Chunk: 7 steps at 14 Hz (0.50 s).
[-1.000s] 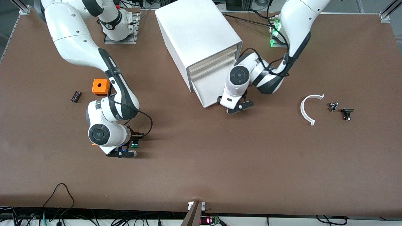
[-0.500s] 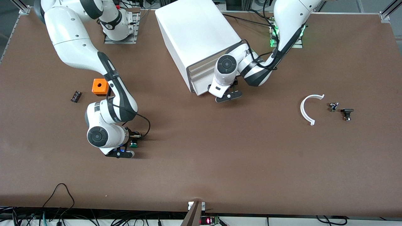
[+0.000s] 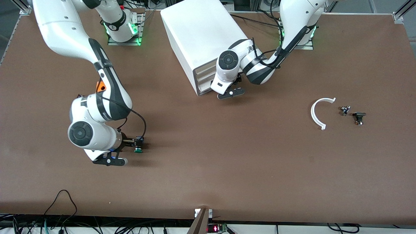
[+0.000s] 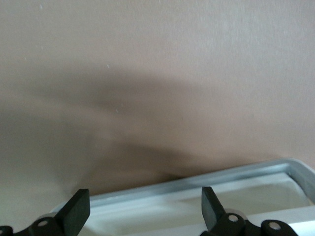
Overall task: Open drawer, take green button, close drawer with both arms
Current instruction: 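Place the green button beside the red button with the right gripper, then push the drawer shut with the left gripper while the right gripper withdraws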
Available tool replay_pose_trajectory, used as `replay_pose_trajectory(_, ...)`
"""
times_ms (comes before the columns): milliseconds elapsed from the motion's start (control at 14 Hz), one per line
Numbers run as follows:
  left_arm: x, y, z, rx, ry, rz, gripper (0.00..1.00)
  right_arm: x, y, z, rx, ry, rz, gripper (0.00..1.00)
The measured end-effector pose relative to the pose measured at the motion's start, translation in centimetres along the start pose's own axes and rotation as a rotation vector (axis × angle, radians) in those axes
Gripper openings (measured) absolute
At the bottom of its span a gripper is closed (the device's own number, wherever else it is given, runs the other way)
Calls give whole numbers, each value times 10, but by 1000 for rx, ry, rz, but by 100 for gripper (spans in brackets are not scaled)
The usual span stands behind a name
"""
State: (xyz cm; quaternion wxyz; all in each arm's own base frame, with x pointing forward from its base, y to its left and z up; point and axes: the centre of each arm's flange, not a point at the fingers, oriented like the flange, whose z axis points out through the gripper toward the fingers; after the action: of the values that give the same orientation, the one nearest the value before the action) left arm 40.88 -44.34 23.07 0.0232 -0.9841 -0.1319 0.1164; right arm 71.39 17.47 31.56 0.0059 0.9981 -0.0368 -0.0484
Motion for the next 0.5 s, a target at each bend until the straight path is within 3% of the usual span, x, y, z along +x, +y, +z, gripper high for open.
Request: replay_pose_trajectory(500, -11, 4, 0, 2, -16, 6, 100, -9, 77, -111, -18, 29, -12, 100)
